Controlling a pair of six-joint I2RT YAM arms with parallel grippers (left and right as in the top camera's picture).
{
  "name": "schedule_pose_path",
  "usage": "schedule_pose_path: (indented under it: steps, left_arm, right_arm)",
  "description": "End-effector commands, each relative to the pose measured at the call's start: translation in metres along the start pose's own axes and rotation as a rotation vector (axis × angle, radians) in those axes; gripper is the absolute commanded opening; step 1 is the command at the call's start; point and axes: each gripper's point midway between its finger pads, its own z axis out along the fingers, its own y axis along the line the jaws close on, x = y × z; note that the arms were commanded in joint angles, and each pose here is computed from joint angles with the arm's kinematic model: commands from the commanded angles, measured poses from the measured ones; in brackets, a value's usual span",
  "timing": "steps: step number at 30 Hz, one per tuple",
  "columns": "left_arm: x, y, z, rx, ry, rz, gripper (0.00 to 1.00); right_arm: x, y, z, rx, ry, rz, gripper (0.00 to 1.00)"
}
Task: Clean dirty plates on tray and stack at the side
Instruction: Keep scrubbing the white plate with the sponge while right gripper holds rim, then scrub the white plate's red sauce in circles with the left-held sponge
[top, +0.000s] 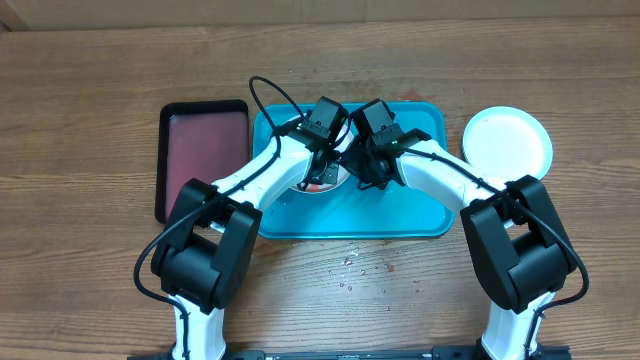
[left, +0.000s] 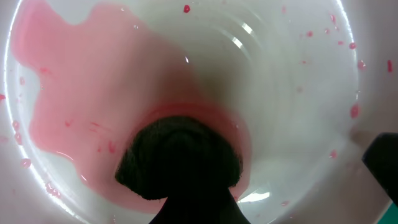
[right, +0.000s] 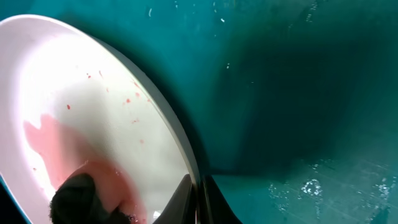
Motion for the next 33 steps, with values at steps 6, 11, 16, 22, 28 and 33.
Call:
schedule_pose_path:
  steps: [6,11,16,22,28,33]
  left_arm:
    - [0.013,0.077,0.035,-0.134,0.090,-0.145,0.04]
    - [0.008,0.091,0.036,-0.132,0.078,-0.183,0.04]
    - [0.011,0.067,0.037,-0.041,0.100,-0.170,0.04]
    - [0.027,0.023,0.033,0.061,0.153,-0.134,0.04]
    - [0.032,-0.011,0.031,0.093,0.138,-0.096,0.04]
    - [0.022,-0.024,0.030,0.130,0.092,-0.081,0.04]
  right_arm:
    - [-0.008,0.007,-0.005,-0.019,-0.032,0.027,0.04]
    - [-0.007,0.006,-0.005,-0.016,-0.030,0.027,0.04]
    - [-0.007,0.006,-0.005,-0.017,-0.030,0.028,0.04]
    - [-0.008,0.007,-0.005,-0.018,-0.031,0.048,0.04]
    - [-0.008,0.012,-0.005,-0.043,-0.029,0.048,0.04]
    - [-0.006,0.011,-0.005,-0.040,-0.019,0.045,0.04]
